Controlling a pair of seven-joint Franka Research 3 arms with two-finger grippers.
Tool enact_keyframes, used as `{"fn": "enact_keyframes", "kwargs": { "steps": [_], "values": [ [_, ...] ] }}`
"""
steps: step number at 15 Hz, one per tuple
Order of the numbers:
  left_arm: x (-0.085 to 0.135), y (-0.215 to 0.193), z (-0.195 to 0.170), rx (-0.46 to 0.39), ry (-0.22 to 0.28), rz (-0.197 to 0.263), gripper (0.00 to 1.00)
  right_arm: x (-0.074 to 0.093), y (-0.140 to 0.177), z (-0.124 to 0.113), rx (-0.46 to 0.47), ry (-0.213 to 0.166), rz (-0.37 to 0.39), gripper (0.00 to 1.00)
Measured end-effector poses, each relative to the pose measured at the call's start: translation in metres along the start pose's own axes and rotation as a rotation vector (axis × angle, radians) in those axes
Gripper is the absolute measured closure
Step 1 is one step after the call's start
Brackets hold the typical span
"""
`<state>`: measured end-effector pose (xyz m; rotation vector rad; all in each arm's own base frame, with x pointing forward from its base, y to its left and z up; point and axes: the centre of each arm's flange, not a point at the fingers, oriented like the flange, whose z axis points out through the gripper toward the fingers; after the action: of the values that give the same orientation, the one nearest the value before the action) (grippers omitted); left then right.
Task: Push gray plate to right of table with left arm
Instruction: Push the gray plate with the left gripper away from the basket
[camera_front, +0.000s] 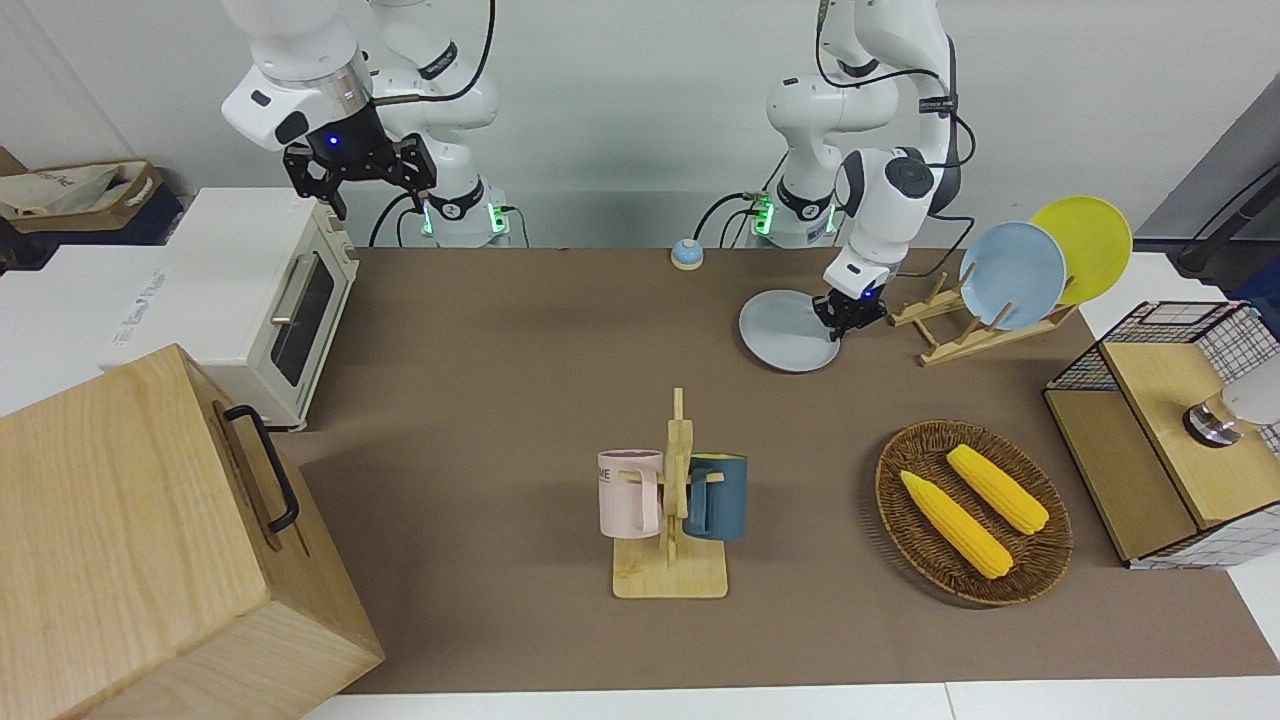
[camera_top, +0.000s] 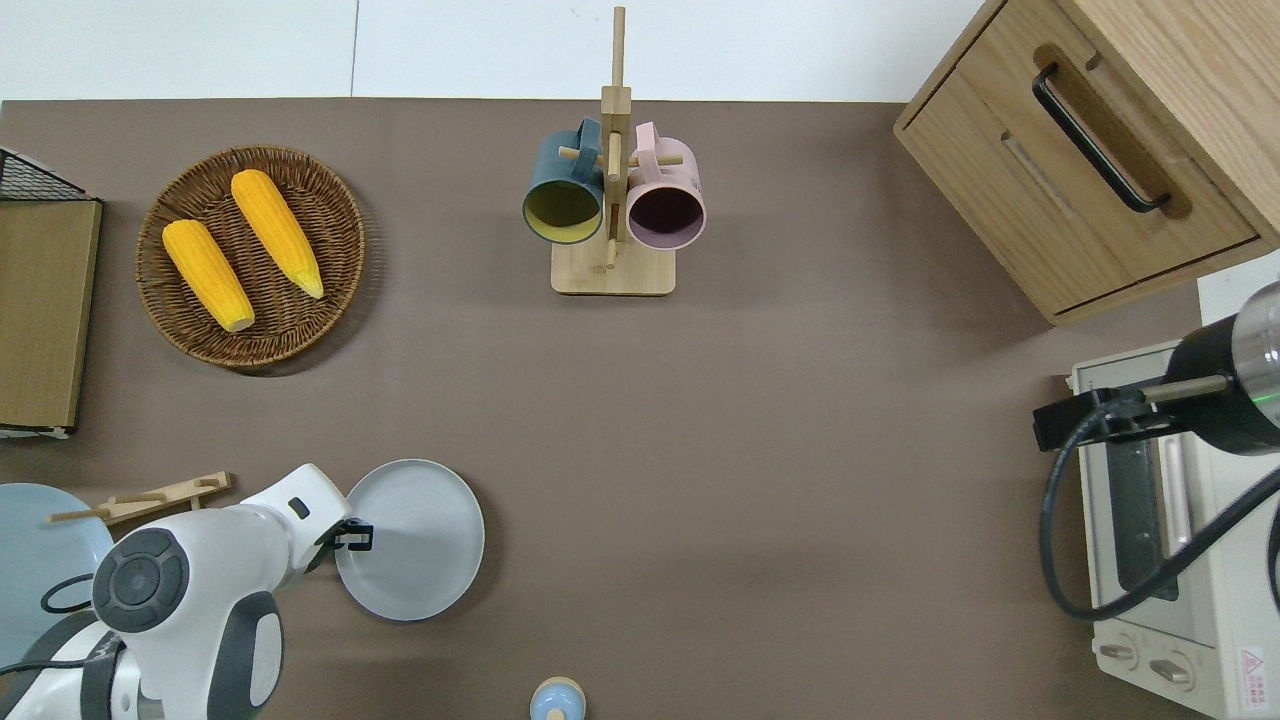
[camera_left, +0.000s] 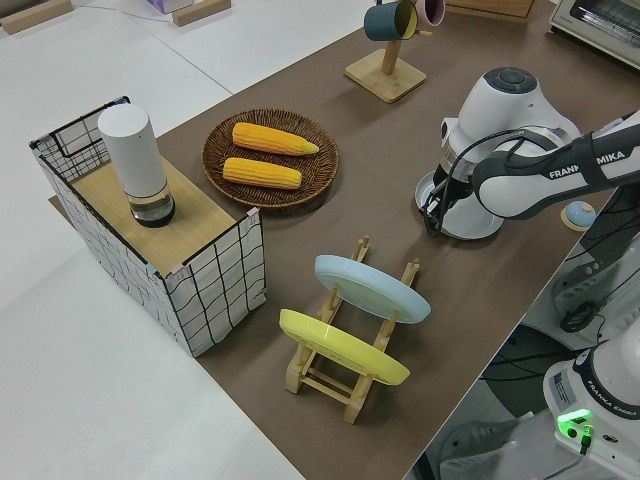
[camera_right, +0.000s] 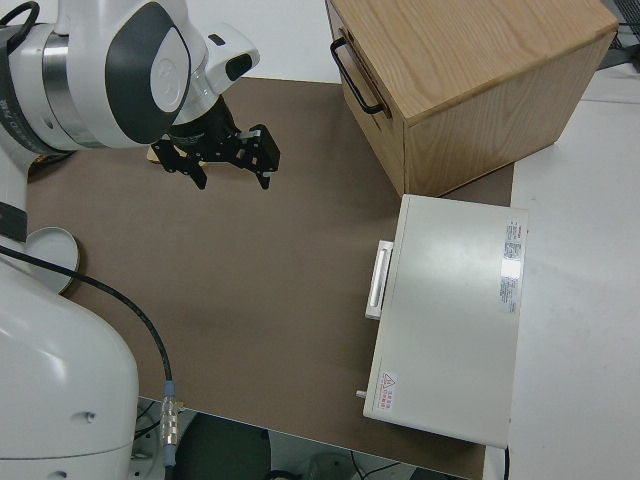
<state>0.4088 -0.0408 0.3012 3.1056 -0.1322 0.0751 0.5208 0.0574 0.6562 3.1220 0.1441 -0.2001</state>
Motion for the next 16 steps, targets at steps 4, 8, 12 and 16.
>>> {"fn": "enact_keyframes", "kwargs": {
  "steps": [4,8,12,16],
  "values": [
    [0.000,0.000,0.000,-0.014,-0.001,-0.021,0.99,0.000,0.000,0.000,0.000,0.000,0.000,0.01],
    [0.007,0.022,0.000,-0.025,0.001,-0.069,0.99,0.000,0.000,0.000,0.000,0.000,0.000,0.01],
    [0.016,0.048,0.002,-0.033,-0.002,-0.088,0.99,0.000,0.000,0.000,0.000,0.000,0.000,0.01],
    [0.020,0.073,0.003,-0.039,-0.003,-0.096,0.99,0.000,0.000,0.000,0.000,0.000,0.000,0.01]
  ]
}}
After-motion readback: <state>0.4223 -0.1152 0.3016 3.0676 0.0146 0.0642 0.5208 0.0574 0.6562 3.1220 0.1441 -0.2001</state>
